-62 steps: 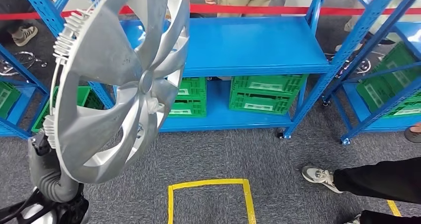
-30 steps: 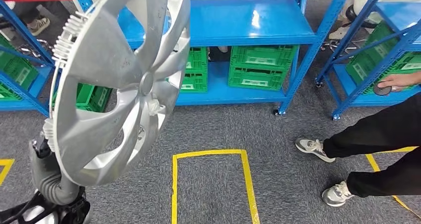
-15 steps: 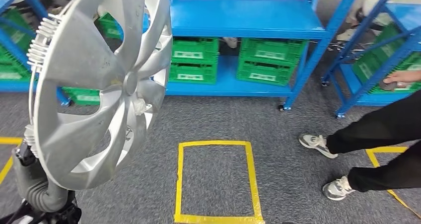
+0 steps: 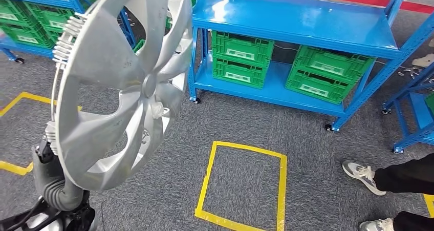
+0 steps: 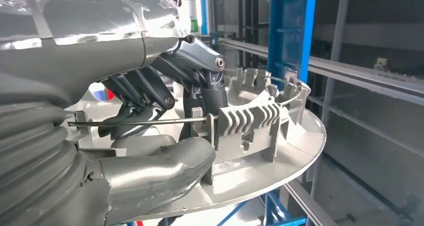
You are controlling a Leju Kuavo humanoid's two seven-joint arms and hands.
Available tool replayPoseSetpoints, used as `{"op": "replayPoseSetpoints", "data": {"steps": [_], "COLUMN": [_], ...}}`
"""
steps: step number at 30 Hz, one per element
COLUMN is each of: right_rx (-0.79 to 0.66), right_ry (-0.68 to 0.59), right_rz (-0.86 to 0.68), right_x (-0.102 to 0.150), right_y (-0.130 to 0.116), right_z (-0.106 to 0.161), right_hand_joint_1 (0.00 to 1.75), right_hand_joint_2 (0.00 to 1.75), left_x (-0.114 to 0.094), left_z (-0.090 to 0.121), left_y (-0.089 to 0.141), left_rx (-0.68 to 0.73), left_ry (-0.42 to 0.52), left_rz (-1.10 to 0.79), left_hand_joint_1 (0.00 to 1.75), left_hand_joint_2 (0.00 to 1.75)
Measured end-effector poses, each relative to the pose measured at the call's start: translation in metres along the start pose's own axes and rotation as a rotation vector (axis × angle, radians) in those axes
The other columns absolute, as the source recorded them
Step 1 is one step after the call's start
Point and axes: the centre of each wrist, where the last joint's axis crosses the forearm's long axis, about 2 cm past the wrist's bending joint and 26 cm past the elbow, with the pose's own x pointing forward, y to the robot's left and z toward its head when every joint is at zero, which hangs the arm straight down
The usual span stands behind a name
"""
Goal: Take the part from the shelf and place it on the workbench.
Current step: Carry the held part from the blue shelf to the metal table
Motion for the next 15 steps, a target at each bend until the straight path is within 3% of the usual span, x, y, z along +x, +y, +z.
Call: {"op": "replayPoseSetpoints", "data": {"steps": [15], "right_rx": [0.001], "right_ry": [0.000], "right_rz": [0.003], "right_x": [-0.0021], "right_y": [-0.0007], "right_z": [0.0005], "right_hand_joint_1": [0.00], "right_hand_joint_2": [0.00], "left_x": [0.0001], "left_z": [-0.0002], "left_y": [-0.0002], "left_rx": [0.001], "left_ry": [-0.001], "left_rz": [-0.001], "left_hand_joint_1": [1.75], "left_hand_joint_2": [1.75]}}
